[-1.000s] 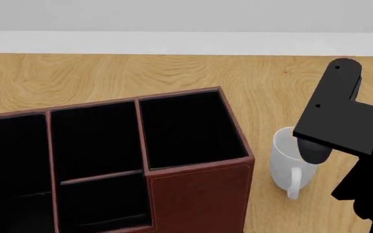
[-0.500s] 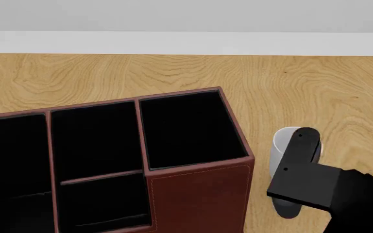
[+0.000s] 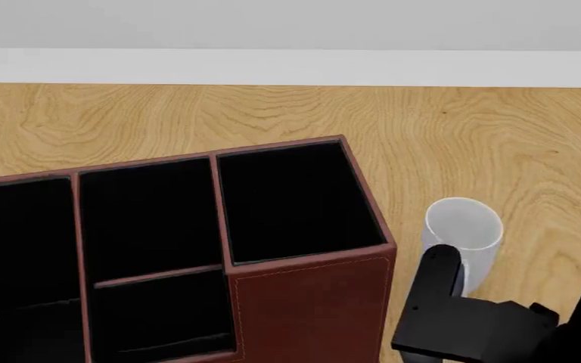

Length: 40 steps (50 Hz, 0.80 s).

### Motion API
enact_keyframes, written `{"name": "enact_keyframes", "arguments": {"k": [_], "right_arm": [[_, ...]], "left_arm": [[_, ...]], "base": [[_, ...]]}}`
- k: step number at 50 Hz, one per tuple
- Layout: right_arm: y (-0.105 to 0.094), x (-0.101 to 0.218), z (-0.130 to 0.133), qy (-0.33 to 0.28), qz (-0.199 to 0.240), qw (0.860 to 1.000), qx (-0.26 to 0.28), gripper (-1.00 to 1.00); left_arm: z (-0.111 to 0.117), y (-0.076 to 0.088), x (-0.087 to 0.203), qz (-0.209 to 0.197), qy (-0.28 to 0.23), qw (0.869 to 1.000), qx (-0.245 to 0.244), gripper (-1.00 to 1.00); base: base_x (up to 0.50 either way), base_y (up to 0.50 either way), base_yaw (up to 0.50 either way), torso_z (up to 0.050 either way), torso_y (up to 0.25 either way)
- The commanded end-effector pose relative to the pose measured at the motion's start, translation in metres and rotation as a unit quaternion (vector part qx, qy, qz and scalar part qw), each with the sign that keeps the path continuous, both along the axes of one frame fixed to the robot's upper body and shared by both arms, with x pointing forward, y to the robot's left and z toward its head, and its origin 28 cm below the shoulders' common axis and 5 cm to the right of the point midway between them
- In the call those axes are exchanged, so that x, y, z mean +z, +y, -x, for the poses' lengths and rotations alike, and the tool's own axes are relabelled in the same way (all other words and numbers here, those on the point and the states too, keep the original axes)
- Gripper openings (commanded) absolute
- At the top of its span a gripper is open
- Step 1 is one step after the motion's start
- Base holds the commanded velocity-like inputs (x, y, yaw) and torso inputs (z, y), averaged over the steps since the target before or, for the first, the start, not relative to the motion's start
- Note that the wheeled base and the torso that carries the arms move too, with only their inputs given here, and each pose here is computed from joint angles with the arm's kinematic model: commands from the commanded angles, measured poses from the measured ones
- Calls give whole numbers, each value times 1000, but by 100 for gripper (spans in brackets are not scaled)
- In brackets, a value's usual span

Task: Pick up the book and place it in the right compartment of the caddy.

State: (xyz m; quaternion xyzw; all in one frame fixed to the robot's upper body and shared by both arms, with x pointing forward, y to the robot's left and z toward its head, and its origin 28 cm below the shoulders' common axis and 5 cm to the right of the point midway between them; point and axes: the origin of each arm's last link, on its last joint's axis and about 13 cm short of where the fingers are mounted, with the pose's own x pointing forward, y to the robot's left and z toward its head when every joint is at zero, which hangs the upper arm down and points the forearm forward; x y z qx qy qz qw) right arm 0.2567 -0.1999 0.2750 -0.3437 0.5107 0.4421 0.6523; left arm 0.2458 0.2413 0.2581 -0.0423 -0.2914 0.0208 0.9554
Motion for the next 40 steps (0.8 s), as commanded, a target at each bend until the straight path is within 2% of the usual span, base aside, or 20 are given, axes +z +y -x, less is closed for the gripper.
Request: {"name": "enact_keyframes", "arguments": {"k": [1,17,40], "right_arm": [[5,-12,-3,15,16,1000,20,100],[7,-26,-9,28,46,998,43,100],[16,-46,-20,47,51,996,58,100]], "left_arm": [[1,1,-1,2,1,1000,2,100],[0,3,-5,6,5,1000,5,100],[1,5,-9,10,9,1000,9,100]], "base": [[0,0,0,0,0],[0,0,0,0,0],[0,0,0,0,0]]}}
